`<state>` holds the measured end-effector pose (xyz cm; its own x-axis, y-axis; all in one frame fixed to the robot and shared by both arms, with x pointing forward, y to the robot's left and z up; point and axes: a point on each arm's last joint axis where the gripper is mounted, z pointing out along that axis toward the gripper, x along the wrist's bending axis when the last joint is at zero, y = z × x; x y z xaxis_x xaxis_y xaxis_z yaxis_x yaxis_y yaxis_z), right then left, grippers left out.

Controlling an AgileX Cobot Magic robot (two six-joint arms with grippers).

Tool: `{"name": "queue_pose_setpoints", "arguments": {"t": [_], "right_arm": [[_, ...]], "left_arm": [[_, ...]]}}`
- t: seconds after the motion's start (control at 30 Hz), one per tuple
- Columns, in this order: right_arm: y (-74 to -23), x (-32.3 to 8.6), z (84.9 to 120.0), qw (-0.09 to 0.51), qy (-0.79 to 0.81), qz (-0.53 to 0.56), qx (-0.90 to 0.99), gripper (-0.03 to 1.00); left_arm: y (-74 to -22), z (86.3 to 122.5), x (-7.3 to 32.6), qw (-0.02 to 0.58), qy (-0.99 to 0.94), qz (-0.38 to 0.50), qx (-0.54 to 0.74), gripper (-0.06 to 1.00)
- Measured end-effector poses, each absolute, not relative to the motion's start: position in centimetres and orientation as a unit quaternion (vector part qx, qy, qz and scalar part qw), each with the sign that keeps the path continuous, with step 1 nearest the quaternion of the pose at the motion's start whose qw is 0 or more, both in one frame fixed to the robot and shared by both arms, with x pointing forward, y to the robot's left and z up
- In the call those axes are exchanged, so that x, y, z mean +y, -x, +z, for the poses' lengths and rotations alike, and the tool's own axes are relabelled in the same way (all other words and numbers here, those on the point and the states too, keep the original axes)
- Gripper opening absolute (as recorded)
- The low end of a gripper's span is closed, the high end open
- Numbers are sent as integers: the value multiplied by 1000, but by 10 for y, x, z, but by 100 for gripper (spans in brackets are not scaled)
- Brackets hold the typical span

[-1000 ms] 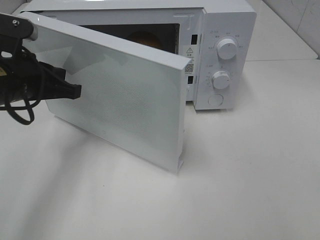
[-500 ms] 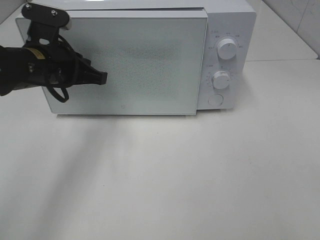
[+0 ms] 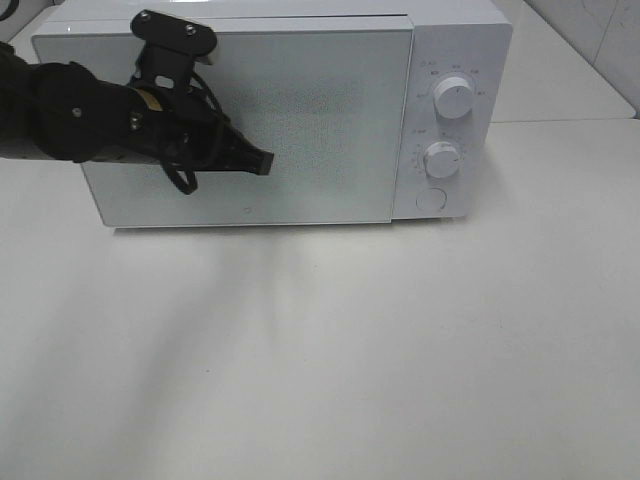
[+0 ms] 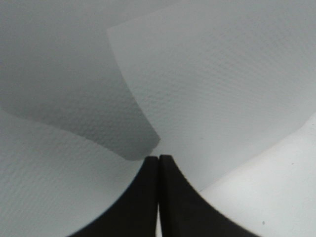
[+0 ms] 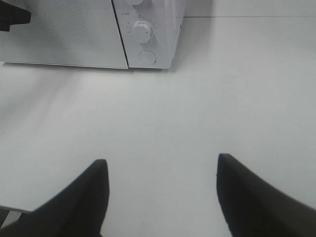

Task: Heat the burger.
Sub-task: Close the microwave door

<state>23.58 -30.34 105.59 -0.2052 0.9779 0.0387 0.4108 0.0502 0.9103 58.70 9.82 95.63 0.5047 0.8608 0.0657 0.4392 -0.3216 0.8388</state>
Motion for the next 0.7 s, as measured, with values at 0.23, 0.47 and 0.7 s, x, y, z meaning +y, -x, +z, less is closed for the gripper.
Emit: {"name": "queue_pose_setpoints", "arguments": {"t": [0.23,0.47,0.7], "right_arm": [[-236,-303,1056,329,-538,431,646,60],[-236,-303,1056,329,-538,431,646,60],[-236,-303,1056,329,-538,431,646,60]], "left_arm": [[-592,954,63,410,-785,249,392,0],[-607,949,36,401,-794,197,413,1],[-607,954,27,405,-790,178,423,0]]}}
